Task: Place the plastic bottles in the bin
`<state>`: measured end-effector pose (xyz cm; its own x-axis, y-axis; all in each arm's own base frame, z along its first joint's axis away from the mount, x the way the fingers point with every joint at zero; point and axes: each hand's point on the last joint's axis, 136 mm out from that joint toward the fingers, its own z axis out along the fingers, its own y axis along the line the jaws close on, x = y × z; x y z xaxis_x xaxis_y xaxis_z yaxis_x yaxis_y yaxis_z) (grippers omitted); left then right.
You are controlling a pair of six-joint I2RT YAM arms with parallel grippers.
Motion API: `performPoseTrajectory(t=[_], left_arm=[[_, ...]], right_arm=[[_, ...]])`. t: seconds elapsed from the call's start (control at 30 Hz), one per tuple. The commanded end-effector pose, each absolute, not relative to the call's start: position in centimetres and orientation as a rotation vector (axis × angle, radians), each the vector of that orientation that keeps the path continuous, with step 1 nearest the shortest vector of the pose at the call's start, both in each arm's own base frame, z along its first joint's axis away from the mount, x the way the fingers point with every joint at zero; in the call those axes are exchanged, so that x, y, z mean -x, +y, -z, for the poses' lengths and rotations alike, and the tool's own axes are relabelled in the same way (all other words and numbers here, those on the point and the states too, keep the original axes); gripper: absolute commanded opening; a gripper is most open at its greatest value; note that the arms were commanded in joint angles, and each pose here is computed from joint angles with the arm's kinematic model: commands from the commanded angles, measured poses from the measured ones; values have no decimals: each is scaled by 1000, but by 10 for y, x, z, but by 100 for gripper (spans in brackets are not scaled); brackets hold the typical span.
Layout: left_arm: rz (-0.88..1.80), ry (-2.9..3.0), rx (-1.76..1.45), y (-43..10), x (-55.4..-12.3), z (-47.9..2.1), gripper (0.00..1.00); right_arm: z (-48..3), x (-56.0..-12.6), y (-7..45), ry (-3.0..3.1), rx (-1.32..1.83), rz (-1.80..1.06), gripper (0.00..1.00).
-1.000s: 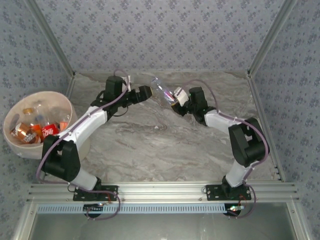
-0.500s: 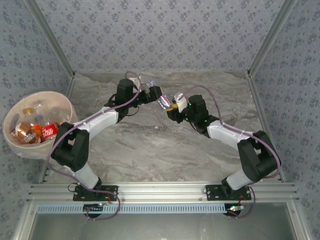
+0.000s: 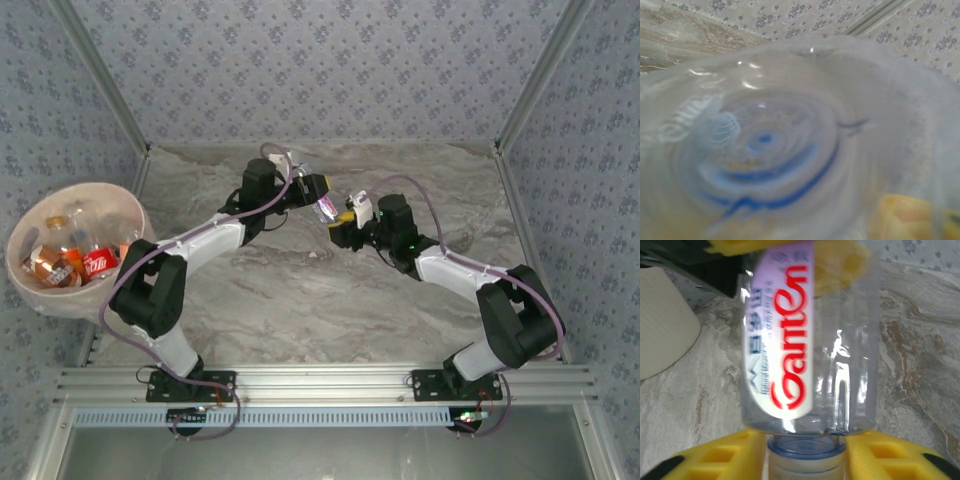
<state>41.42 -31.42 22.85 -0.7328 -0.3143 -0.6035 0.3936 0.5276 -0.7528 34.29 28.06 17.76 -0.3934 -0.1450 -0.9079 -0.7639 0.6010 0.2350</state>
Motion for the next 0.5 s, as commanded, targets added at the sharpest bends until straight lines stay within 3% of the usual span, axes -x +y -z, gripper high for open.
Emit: performPoseTrajectory(t=[0.0, 0.07, 0.17, 0.2, 0.47], left_arm=[[1249, 1985, -86, -313, -413, -255, 49], [1234, 1972, -77, -309, -413, -260, 49], [1222, 1962, -68, -304, -413, -266, 49], [1215, 1959, -68, -303, -413, -268, 49], [1140, 1952, -58, -286, -406, -281, 49]], right_arm=[[-210, -327, 288, 1753, 809, -916, 62], [-212, -318, 288, 1742, 870, -942, 78], [-216, -313, 282, 1731, 898, -946, 88], [-217, -313, 278, 1732, 896, -945, 99], [-249, -330, 234, 1683, 719, -783, 100]])
